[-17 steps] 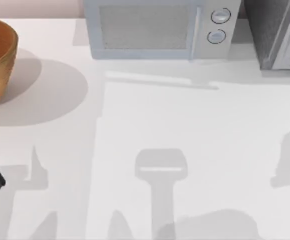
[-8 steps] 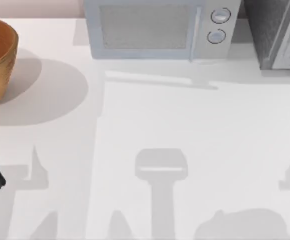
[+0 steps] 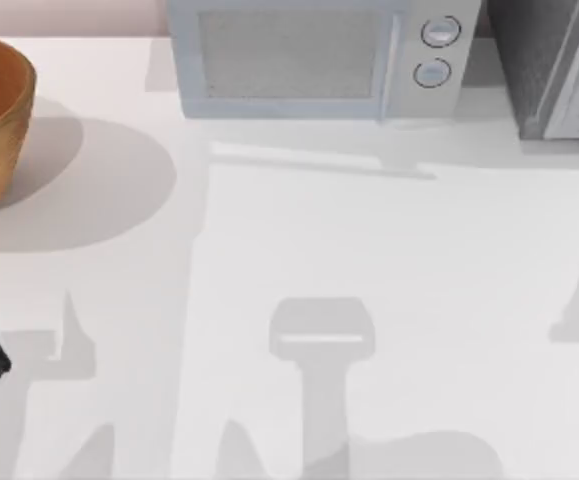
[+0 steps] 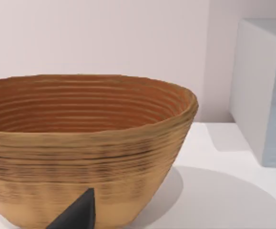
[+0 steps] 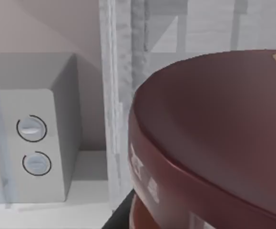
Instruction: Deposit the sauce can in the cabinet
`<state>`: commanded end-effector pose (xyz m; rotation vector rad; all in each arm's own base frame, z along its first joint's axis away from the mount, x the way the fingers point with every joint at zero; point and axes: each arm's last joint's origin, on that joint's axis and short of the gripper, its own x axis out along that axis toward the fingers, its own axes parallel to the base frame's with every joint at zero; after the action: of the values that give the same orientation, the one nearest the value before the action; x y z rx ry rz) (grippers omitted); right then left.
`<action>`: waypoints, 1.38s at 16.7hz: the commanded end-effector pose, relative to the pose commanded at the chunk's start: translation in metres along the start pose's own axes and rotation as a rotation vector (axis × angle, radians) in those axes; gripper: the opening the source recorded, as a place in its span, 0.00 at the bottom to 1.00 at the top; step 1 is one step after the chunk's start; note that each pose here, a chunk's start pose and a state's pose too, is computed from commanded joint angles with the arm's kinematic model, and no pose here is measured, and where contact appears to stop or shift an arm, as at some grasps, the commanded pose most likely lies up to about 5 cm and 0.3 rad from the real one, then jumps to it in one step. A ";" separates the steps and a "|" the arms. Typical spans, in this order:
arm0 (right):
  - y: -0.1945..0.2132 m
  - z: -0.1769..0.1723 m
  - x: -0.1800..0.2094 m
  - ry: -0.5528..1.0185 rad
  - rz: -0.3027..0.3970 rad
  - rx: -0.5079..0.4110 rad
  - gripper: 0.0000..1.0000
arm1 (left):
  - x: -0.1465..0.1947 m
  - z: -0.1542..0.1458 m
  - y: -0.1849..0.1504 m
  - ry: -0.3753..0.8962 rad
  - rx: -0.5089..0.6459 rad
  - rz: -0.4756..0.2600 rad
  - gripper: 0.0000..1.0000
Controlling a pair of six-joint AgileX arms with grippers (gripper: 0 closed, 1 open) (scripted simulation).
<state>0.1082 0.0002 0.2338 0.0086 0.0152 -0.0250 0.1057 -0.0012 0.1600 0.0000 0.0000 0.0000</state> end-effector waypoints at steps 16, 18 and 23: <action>0.045 0.282 0.115 -0.008 0.023 -0.003 0.00 | 0.000 0.000 0.000 0.000 0.000 0.000 1.00; 0.050 0.292 0.125 -0.012 0.028 -0.006 0.00 | 0.000 0.000 0.000 0.000 0.000 0.000 1.00; 0.054 0.298 0.132 -0.013 0.031 -0.008 0.00 | 0.000 0.000 0.000 0.000 0.000 0.000 1.00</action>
<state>0.2464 0.0479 0.5303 0.0005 0.0017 0.0058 0.1057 -0.0012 0.1600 0.0000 0.0000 0.0000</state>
